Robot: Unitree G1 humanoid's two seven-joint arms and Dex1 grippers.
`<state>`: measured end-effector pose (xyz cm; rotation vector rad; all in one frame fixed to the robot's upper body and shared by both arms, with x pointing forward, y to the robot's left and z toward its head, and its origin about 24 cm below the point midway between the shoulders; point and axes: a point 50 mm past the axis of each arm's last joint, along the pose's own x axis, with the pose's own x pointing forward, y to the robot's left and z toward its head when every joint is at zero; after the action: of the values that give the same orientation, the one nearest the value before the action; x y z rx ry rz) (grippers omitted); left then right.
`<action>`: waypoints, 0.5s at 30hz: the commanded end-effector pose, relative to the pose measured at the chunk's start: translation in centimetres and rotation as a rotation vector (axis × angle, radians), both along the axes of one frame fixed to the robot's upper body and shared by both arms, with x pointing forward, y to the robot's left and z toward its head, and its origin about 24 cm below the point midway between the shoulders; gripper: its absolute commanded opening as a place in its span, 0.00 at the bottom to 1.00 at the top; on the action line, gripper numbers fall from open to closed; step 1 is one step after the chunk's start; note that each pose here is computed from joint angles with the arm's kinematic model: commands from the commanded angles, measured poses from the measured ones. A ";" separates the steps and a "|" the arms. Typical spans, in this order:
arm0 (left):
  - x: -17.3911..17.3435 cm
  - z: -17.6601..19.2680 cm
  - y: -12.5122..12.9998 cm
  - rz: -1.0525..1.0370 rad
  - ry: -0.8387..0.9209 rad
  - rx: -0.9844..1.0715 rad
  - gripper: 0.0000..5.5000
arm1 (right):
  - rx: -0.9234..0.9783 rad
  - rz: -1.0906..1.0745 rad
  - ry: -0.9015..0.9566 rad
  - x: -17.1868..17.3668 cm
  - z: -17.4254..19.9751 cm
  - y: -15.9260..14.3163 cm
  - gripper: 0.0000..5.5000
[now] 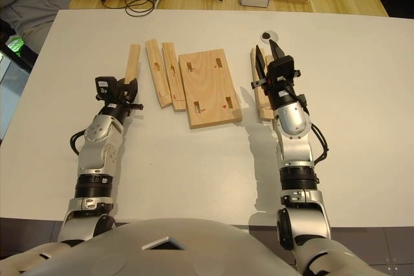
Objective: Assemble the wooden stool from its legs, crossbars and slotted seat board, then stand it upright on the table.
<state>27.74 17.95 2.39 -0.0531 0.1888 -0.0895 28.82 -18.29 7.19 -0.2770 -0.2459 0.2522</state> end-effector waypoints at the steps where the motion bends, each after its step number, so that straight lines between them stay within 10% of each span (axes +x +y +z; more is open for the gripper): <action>1: 0.4 0.9 -0.4 -0.016 -0.045 -0.004 0.23 | -0.007 0.008 -0.018 0.2 0.6 -0.1 0.27; 8: 0.8 2.4 -0.6 -0.037 -0.131 0.015 0.23 | 0.003 0.003 -0.031 0.0 1.0 0.0 0.27; 15: 0.9 7.0 -1.5 -0.195 -0.430 0.025 0.23 | 0.449 0.268 0.070 1.1 6.8 2.2 0.27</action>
<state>28.48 16.94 7.55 -0.0198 -0.1391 -0.2185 29.60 -16.77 11.59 0.1490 -0.2386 0.3842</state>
